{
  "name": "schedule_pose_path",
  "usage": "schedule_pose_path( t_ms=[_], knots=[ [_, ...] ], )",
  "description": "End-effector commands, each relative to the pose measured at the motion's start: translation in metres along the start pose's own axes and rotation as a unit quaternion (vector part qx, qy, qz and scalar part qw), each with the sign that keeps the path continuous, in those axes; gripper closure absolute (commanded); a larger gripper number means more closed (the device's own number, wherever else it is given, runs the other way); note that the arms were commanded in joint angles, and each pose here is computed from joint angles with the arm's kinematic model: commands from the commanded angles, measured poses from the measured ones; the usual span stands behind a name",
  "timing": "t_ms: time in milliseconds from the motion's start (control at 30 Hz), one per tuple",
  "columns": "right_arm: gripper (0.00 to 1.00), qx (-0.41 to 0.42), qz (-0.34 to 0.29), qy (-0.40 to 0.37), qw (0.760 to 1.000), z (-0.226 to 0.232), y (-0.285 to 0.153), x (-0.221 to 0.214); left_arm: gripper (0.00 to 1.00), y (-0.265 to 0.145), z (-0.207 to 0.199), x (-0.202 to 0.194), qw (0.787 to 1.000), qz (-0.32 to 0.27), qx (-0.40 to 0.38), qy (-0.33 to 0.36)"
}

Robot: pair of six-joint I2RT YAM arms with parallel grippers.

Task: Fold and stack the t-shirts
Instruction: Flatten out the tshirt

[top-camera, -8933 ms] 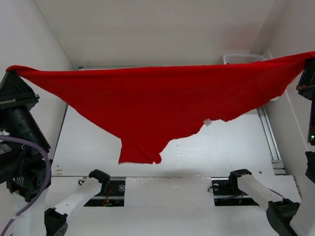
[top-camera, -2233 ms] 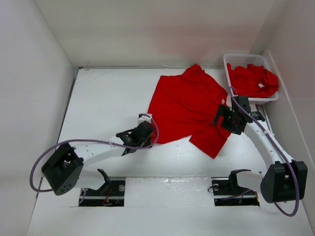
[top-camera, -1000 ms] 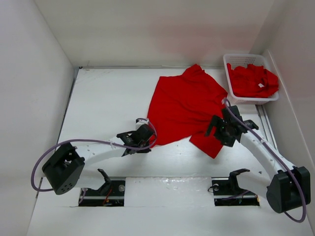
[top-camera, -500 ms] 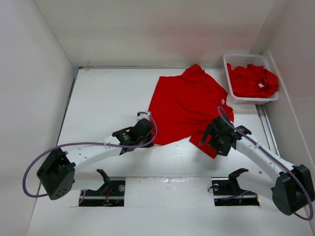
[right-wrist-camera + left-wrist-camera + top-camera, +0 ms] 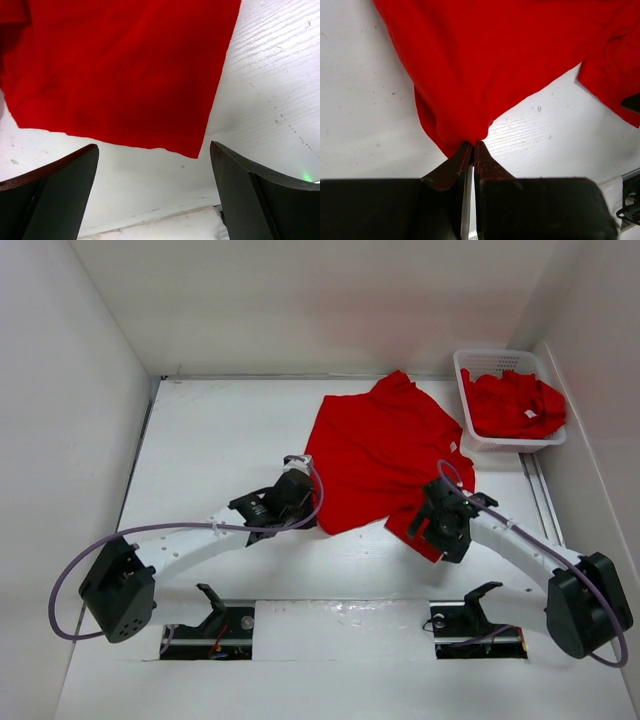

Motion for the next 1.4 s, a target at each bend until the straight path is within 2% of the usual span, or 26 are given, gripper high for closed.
schedule_pose_path(
  t_ms=[0, 267, 333, 367, 500, 567, 667, 800, 933, 1067, 1200, 1367],
  knots=[
    [0.03, -0.012, -0.011, -0.002, 1.0, 0.001, 0.001, -0.002, 1.0, -0.005, -0.004, 0.015, 1.0, -0.017, -0.012, 0.005],
    [0.11, -0.036, 0.002, -0.029, 0.999, 0.005, 0.008, -0.002, 1.0, -0.01, -0.002, 0.025, 1.0, -0.027, 0.007, 0.01],
    [0.17, -0.041, 0.004, -0.03, 0.999, 0.005, 0.008, -0.002, 1.0, -0.01, -0.001, 0.025, 0.999, -0.029, 0.011, 0.014],
    [0.23, -0.036, 0.007, -0.033, 0.999, 0.008, 0.006, -0.002, 1.0, -0.011, -0.002, 0.029, 0.999, -0.033, 0.009, 0.013],
    [0.32, -0.041, 0.009, -0.039, 0.998, 0.007, 0.008, -0.002, 1.0, -0.008, 0.0, 0.028, 0.999, -0.031, 0.018, 0.019],
    [0.41, -0.041, 0.009, -0.039, 0.998, 0.007, 0.008, -0.002, 1.0, -0.008, 0.0, 0.028, 0.999, -0.031, 0.018, 0.019],
    [0.59, -0.04, 0.001, -0.034, 0.999, 0.007, 0.009, 0.003, 1.0, -0.007, -0.002, 0.029, 0.999, -0.029, 0.014, 0.019],
    [1.0, -0.038, -0.005, -0.038, 0.999, 0.007, 0.01, 0.006, 1.0, -0.012, -0.001, 0.03, 0.999, -0.033, 0.012, 0.023],
    [1.0, 0.012, -0.042, -0.045, 0.998, 0.021, -0.005, 0.014, 1.0, -0.024, -0.006, 0.041, 0.998, -0.054, -0.007, 0.03],
    [1.0, 0.094, -0.128, -0.021, 0.987, 0.042, -0.053, 0.039, 1.0, -0.044, -0.012, 0.067, 0.994, -0.099, -0.016, 0.036],
    [1.0, 0.174, -0.236, 0.038, 0.955, 0.056, -0.118, 0.08, 1.0, -0.069, -0.011, 0.113, 0.986, -0.166, 0.003, 0.017],
    [1.0, 0.253, -0.349, 0.098, 0.897, 0.06, -0.214, 0.135, 1.0, -0.099, 0.016, 0.171, 0.969, -0.241, 0.035, -0.048]
  ],
)
Point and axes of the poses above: each gripper's point midway between its finger pads, its own y axis out along the fingers, its own z axis along the line the jaws close on, x = y × z, the point moved 7 cm from there along -y, back along the fingers, and after that the axes turned 14 degrees about y, right-handed, at the moved point
